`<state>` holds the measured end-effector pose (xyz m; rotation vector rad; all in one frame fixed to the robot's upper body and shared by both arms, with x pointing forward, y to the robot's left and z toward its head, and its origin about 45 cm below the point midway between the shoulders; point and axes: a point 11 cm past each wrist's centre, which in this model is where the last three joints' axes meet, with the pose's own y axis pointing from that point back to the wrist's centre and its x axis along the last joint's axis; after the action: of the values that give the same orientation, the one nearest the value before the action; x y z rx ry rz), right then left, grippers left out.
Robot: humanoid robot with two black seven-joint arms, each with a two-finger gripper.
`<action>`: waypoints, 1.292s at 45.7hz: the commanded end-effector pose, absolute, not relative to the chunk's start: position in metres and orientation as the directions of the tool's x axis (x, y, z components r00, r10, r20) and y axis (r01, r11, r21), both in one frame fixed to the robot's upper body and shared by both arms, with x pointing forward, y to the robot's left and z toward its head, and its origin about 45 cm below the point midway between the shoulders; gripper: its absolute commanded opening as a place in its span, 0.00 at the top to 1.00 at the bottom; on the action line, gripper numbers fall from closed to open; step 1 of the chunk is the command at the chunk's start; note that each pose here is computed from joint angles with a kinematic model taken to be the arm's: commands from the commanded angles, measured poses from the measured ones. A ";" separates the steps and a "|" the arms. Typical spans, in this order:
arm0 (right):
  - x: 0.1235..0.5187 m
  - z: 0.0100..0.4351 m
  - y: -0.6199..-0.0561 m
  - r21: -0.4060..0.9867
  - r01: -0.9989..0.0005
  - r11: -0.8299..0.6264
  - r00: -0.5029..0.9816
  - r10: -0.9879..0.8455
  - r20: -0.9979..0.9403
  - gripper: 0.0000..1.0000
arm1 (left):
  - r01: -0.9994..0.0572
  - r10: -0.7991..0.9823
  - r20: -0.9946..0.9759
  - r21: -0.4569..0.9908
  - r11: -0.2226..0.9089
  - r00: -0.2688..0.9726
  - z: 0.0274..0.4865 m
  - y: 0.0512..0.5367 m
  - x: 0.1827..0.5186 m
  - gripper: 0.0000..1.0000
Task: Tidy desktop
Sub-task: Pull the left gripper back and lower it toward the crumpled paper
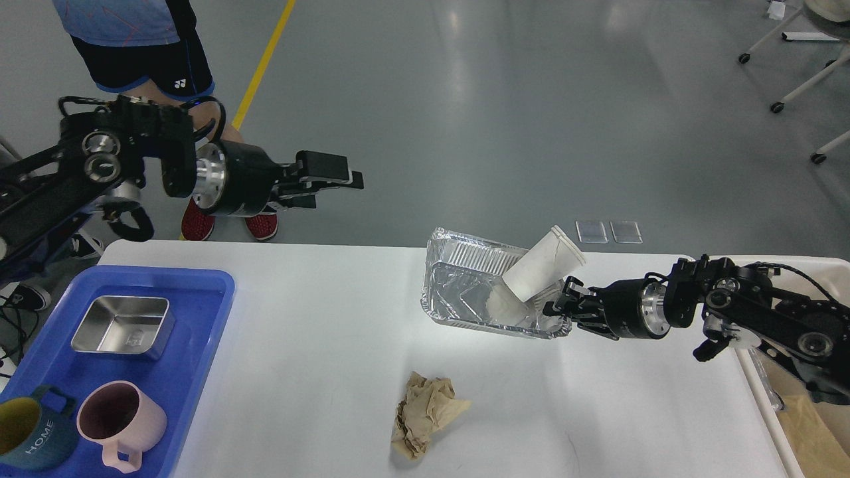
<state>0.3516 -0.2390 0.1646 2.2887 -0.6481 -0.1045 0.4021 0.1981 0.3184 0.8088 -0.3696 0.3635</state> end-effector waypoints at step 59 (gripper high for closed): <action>0.344 0.154 -0.241 0.696 -0.406 -0.592 0.868 -0.488 0.090 1.00 | -0.338 0.337 0.130 0.643 0.687 0.932 0.195 0.240 0.298 0.05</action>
<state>0.3436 -0.2416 0.1534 2.2795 -0.6425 -0.1407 0.3097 0.2609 0.2175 0.6913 0.0068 0.4457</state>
